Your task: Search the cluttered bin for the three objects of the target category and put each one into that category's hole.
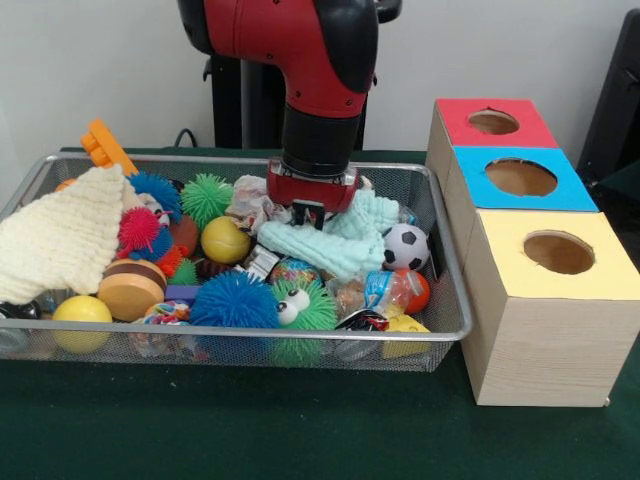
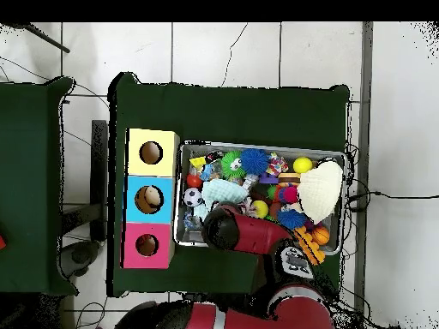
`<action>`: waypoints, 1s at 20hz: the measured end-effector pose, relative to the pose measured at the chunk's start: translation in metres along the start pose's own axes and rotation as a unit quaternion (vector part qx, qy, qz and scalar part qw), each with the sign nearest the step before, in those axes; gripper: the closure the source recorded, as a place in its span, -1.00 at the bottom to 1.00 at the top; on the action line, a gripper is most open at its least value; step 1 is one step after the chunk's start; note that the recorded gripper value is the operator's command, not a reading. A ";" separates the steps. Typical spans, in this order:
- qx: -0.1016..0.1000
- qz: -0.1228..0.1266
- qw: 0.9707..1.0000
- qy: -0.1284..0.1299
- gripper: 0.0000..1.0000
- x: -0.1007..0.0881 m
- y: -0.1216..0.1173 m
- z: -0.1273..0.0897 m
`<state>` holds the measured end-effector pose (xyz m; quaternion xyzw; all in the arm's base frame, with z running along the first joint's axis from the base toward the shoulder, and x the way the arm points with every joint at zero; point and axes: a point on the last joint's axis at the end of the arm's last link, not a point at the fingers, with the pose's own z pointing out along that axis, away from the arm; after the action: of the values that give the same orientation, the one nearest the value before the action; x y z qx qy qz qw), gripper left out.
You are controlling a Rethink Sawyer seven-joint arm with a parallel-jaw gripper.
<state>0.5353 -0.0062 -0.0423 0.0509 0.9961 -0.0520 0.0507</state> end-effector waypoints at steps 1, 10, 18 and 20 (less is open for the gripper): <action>0.000 0.001 1.000 0.000 1.00 0.000 -0.001 0.000; -0.015 0.022 1.000 -0.010 1.00 -0.013 -0.032 -0.006; -0.031 0.058 0.998 0.002 1.00 -0.020 -0.117 -0.028; -0.031 0.064 0.997 0.005 1.00 -0.020 -0.132 -0.031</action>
<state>0.5378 -0.1354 0.0034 0.1135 0.9921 -0.0173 0.0502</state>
